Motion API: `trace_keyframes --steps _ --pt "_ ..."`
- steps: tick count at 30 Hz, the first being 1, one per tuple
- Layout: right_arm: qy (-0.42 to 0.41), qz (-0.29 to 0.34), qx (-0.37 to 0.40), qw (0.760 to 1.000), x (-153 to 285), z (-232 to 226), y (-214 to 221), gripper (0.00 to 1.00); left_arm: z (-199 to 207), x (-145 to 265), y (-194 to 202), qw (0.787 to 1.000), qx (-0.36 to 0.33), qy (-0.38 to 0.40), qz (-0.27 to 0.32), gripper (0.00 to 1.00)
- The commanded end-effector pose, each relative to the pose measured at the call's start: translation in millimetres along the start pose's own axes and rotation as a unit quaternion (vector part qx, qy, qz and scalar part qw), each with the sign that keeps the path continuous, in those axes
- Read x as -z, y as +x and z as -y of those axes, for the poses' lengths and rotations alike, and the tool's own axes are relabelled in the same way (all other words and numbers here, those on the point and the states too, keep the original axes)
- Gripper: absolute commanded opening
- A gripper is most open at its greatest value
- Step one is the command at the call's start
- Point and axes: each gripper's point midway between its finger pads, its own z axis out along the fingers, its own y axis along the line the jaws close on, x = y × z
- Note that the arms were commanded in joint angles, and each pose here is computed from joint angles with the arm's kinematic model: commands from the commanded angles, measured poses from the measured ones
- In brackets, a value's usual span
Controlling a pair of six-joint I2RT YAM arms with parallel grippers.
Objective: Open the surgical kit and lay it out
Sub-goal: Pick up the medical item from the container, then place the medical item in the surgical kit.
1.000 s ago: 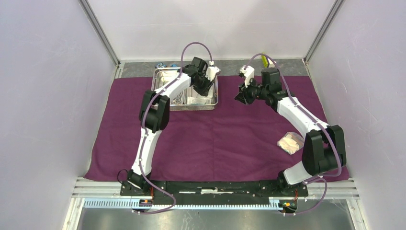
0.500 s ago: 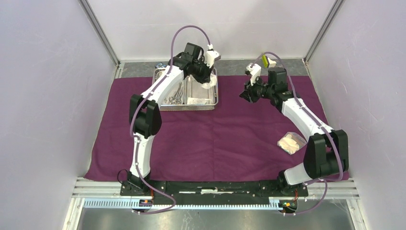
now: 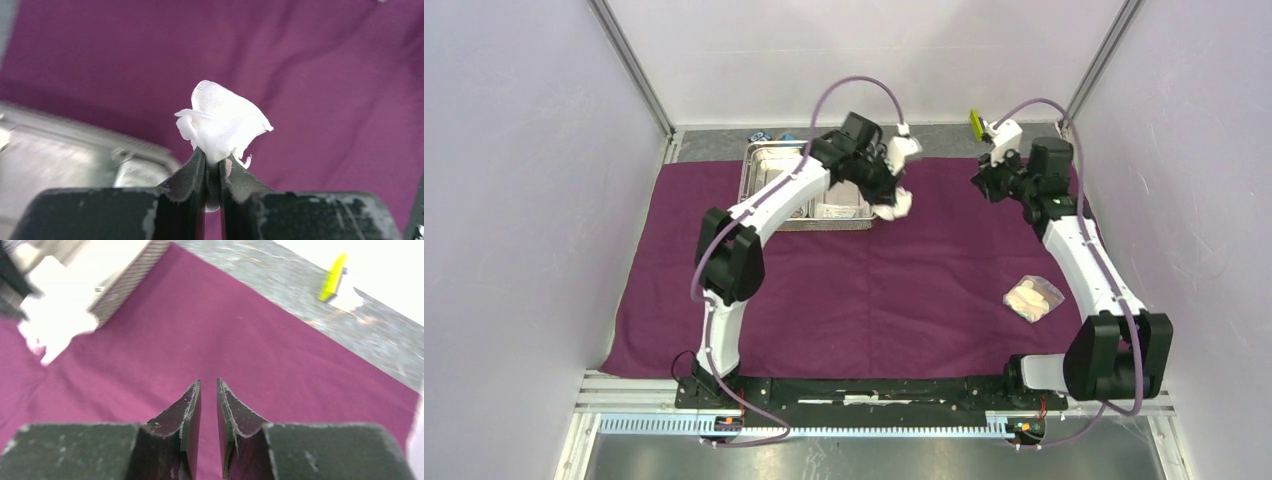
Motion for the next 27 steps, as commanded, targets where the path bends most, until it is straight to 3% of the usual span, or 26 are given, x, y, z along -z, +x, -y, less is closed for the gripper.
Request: trace_keyframes --steps 1,7,13,27 --pt "0.13 -0.025 -0.014 0.991 42 61 16 0.24 74 -15 -18 0.995 -0.075 0.066 0.01 0.02" --pt "0.202 -0.042 -0.093 0.974 95 112 72 0.24 148 -64 -10 0.984 -0.136 0.109 -0.029 0.02" --pt "0.238 -0.055 -0.129 0.961 129 127 115 0.24 210 -109 -1 0.969 -0.207 0.121 -0.06 0.02" --pt "0.236 -0.046 -0.135 0.961 139 108 148 0.23 260 -173 12 0.955 -0.254 0.128 -0.079 0.06"
